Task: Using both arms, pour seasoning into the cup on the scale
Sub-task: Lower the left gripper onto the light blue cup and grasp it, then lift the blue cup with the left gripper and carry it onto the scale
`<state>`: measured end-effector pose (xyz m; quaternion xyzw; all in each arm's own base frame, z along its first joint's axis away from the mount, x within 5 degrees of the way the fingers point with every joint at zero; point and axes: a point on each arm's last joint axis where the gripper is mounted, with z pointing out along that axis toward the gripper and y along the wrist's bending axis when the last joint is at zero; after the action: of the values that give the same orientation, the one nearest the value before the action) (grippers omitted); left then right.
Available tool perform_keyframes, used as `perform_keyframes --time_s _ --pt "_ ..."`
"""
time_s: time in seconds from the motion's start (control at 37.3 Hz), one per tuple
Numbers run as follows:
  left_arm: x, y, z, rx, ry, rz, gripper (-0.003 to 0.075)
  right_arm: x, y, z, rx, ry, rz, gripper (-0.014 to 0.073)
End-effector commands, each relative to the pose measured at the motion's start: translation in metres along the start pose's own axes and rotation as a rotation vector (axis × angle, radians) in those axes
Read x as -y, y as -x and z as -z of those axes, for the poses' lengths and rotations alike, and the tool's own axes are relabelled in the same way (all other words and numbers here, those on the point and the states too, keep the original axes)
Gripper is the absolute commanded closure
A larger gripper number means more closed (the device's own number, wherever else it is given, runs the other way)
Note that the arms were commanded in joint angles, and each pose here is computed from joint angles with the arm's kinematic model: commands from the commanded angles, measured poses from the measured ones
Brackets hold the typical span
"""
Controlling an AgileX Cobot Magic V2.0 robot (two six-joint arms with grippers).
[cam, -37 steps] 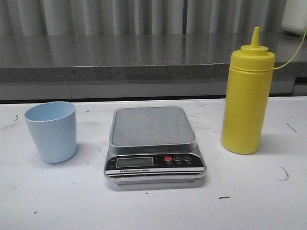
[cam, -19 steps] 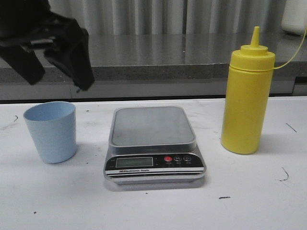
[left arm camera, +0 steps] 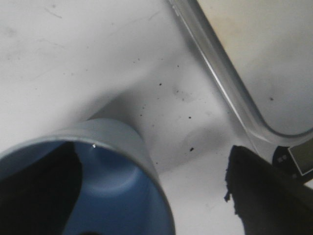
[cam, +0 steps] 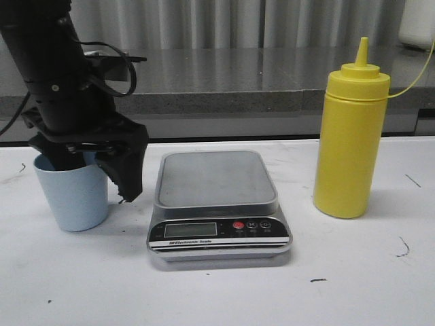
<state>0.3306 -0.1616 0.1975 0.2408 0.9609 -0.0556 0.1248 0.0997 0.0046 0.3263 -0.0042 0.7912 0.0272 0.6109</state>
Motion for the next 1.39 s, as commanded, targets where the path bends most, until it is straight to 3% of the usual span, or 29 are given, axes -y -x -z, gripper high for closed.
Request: perform_keyframes --time_s 0.0,0.29,0.59,0.8,1.15,1.37 --pt "0.003 0.009 0.024 0.087 0.003 -0.01 0.0322 0.0 0.017 0.002 0.098 -0.008 0.003 -0.0018" --pt "0.002 0.009 0.024 0.086 0.021 -0.026 0.0738 0.0 0.017 0.002 0.098 -0.008 0.003 -0.0018" --pt "0.004 0.024 0.055 0.065 0.022 -0.042 0.074 0.0 0.017 0.002 0.097 -0.008 0.003 -0.0018" --pt "0.033 0.051 0.089 0.117 0.0 -0.114 0.074 0.0 0.017 0.002 0.097 -0.008 0.003 -0.0018" --pt "0.095 0.087 0.071 0.121 -0.048 -0.25 0.074 0.0 0.017 0.002 0.097 -0.008 0.003 -0.0018" --pt "0.11 0.097 0.056 0.131 -0.058 -0.275 0.0738 0.0 0.017 0.002 0.097 -0.008 0.003 -0.0018"
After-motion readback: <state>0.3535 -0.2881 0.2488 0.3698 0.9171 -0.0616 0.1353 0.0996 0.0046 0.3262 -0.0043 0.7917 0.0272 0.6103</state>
